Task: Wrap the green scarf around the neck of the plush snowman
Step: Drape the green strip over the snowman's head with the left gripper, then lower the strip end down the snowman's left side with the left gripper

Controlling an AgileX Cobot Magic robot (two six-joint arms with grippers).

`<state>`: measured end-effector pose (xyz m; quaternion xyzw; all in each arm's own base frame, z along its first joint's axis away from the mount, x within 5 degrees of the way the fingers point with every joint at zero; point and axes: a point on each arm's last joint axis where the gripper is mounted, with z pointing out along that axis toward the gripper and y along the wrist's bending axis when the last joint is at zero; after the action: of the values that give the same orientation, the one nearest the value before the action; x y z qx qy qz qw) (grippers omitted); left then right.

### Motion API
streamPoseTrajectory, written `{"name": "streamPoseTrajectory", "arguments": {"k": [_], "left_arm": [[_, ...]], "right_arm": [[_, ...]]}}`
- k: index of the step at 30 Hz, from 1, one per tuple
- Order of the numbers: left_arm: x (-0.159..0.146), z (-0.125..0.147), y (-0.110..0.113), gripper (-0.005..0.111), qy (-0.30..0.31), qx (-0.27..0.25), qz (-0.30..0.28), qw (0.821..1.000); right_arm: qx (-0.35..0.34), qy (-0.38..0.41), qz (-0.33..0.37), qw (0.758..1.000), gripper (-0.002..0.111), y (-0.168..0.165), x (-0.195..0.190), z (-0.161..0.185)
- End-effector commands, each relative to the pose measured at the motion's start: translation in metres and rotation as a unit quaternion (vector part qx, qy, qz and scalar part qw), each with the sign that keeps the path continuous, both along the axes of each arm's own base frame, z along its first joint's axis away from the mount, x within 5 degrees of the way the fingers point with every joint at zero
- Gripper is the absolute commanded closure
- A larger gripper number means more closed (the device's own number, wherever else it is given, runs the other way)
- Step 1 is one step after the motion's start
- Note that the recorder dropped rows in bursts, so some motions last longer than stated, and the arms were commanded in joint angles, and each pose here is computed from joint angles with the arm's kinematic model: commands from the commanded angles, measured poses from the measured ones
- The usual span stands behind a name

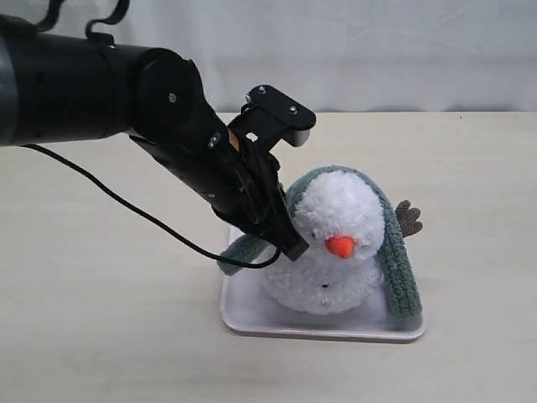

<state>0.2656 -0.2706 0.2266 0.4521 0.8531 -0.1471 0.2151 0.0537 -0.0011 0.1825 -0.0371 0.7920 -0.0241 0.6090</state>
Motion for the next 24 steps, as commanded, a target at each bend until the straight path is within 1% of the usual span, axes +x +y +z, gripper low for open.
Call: {"name": "streamPoseTrajectory", "arguments": {"k": [1, 11, 18, 24], "left_arm": [[0.003, -0.023, -0.005, 0.107, 0.026, 0.017, 0.005, 0.999], [0.002, -0.025, -0.004, 0.107, 0.031, 0.027, 0.0, 0.999], [-0.006, -0.029, 0.001, 0.107, 0.077, 0.06, -0.014, 0.995], [-0.001, -0.028, 0.0, 0.107, 0.049, 0.055, -0.013, 0.997]], "right_arm": [[0.003, -0.004, -0.001, 1.0, 0.064, 0.0, 0.0, 0.0], [0.003, -0.004, -0.001, 1.0, 0.064, 0.0, 0.0, 0.0], [0.003, -0.004, -0.001, 1.0, 0.064, 0.0, 0.0, 0.0], [0.003, -0.004, -0.001, 1.0, 0.064, 0.0, 0.0, 0.0]]}}
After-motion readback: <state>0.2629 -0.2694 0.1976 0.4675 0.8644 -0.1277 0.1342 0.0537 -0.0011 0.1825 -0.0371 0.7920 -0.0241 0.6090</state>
